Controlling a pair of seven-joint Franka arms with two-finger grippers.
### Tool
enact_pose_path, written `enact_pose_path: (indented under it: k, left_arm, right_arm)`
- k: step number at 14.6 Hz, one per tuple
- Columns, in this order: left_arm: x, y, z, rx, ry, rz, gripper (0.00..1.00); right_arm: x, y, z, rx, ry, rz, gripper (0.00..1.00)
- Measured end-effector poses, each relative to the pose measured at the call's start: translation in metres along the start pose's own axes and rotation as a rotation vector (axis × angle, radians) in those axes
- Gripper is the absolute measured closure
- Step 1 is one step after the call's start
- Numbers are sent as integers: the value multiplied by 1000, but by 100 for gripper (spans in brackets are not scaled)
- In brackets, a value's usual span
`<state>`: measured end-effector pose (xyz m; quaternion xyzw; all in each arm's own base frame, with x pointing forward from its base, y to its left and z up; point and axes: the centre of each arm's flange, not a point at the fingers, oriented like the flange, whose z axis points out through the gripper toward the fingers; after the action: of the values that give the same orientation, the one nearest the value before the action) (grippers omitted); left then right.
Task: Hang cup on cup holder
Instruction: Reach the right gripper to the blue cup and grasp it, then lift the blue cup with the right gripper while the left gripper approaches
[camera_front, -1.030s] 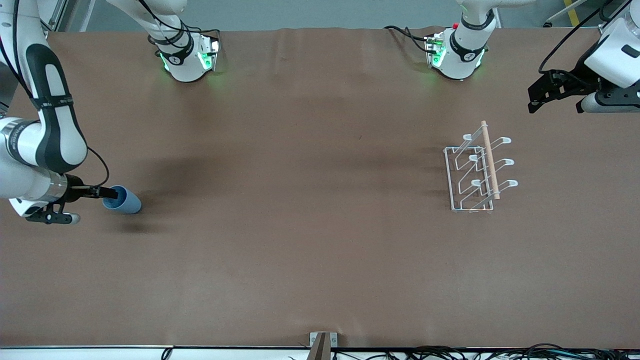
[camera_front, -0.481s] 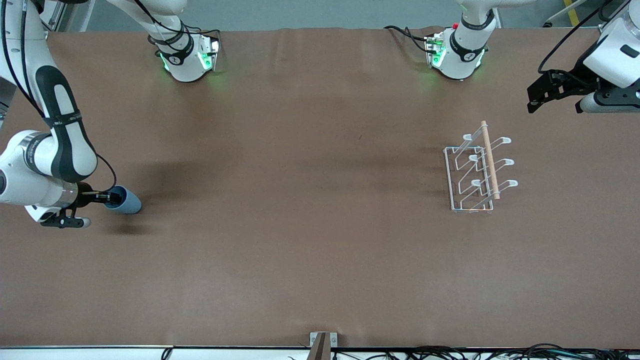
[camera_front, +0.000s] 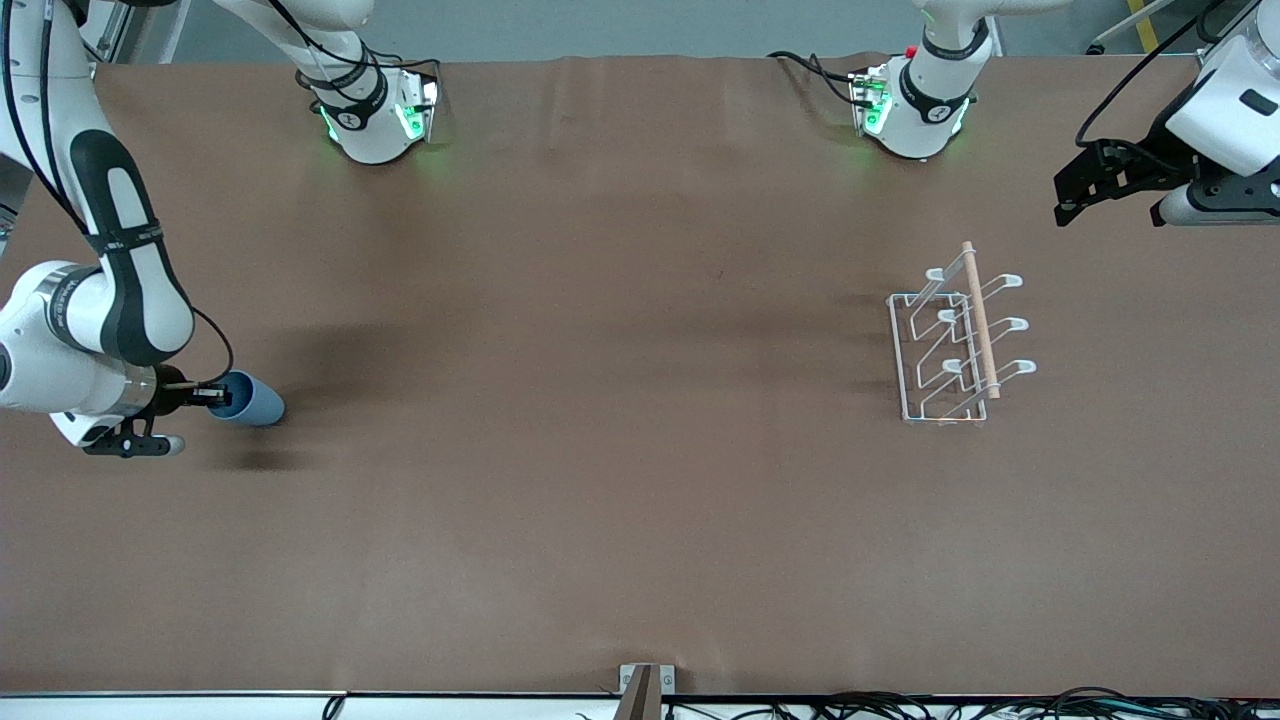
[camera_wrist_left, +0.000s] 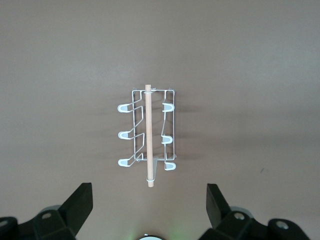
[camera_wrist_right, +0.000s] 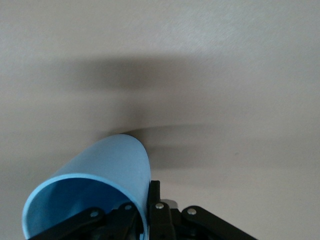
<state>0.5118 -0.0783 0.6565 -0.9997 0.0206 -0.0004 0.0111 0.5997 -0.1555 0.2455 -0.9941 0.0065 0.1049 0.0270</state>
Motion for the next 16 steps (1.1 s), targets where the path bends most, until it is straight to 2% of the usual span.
enact_pose_path:
  k: [3,4,6,9,11,16]
  left_arm:
    - [0,0,1,0,-2,1,0]
    - [1,0,1,0,-3,1,0]
    - [2,1,-1,-1,3,1,0]
    - [3,3,-8,-7,19,8,0]
    - [3,17,-10,-47,19,31,0]
    - [-1,124,0,-97,15,209,0]
  right_arm:
    - [-6,-31,-42,19,-14,-42,95]
    - [-9,-50,-57,53,-16,-55,95]
    - [-18,-100,-81,175,-36,-86,95]
    - [-27,-179,-95,316,-67,-156,95]
    - [-32,-218,-95,468,-92,-157,95]
    - [-43,-307,-104,782,-124,-159,95]
